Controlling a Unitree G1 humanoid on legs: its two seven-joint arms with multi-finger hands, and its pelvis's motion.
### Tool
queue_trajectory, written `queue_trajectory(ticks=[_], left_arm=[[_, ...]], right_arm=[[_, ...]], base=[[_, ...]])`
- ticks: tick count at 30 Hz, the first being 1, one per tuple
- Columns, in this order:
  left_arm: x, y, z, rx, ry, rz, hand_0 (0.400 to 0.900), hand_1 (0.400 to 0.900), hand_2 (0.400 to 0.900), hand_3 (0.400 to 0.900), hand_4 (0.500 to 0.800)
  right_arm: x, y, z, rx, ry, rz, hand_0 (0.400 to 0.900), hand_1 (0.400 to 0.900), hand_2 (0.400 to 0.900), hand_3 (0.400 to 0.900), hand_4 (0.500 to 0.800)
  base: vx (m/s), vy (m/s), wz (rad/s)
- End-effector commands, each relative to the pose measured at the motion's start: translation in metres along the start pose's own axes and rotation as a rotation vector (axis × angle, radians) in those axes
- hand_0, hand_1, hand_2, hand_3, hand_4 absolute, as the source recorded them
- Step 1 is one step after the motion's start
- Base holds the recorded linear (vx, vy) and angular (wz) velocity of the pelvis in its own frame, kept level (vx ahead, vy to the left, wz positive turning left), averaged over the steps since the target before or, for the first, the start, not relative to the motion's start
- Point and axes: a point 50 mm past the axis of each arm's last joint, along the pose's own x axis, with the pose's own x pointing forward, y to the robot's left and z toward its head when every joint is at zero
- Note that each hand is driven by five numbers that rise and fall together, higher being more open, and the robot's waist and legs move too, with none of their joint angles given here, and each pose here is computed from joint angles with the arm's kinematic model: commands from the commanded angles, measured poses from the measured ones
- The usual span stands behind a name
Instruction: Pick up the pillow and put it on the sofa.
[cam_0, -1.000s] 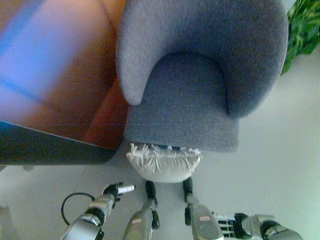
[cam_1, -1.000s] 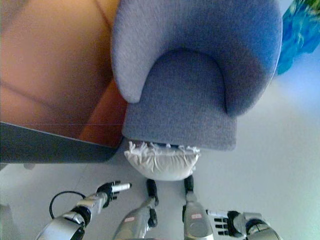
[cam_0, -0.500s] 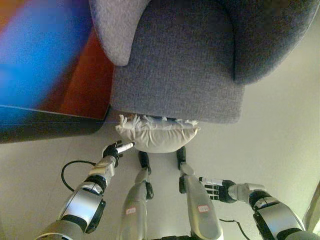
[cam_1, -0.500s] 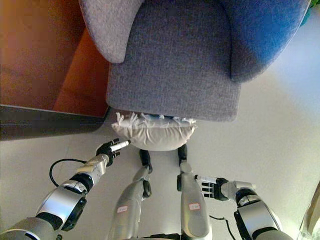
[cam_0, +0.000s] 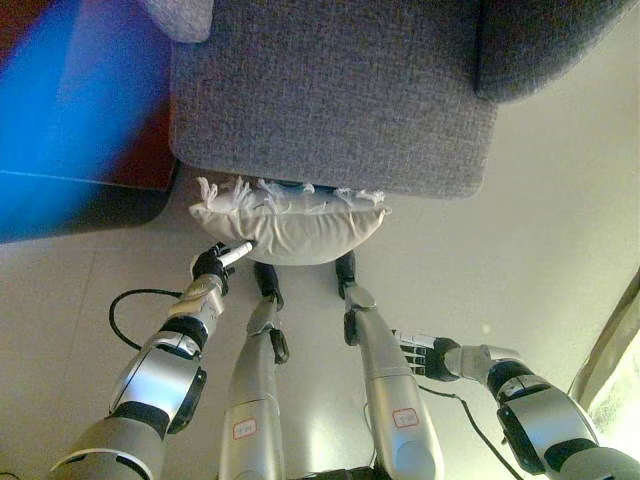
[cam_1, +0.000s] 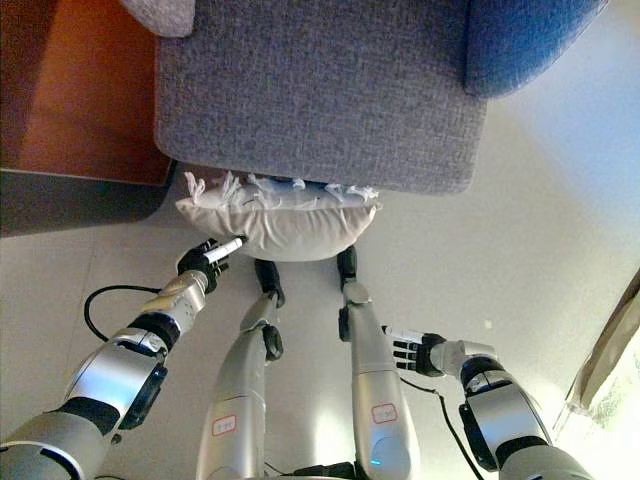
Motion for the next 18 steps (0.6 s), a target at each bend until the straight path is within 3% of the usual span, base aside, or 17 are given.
queue_trajectory(ticks=[1,15,16,17,18], left_arm=[[0.002,0.012,0.025,-0.054,-0.075,0.064,0.900,0.900,0.900,0.900,0.800],[0.000,-0.003,0.073,-0.077,-0.157,0.045,0.900,0.900,0.900,0.900,0.800],[0.000,-0.004,0.076,-0.076,-0.163,0.043,0.853,0.853,0.853,0.853,0.772],[-0.001,-0.005,0.079,-0.074,-0.171,0.042,0.400,0.400,0.400,0.400,0.500],[-0.001,-0.005,0.084,-0.081,-0.185,0.038,0.400,0.400,0.400,0.400,0.500]], right_arm=[[0.002,-0.012,-0.032,0.046,0.144,-0.052,0.900,0.900,0.900,0.900,0.800],[-0.001,-0.011,-0.024,0.053,0.161,-0.023,0.900,0.900,0.900,0.900,0.800],[-0.001,-0.011,-0.023,0.054,0.159,-0.021,0.900,0.900,0.900,0.900,0.800],[-0.001,-0.010,-0.022,0.053,0.157,-0.020,0.900,0.900,0.900,0.900,0.800],[-0.002,-0.010,-0.020,0.050,0.158,-0.019,0.900,0.900,0.900,0.900,0.800]], base=[[0.032,-0.036,-0.03],[0.052,0.000,-0.07],[0.054,0.023,-0.05],[0.054,0.027,-0.04],[0.036,0.024,-0.03]])
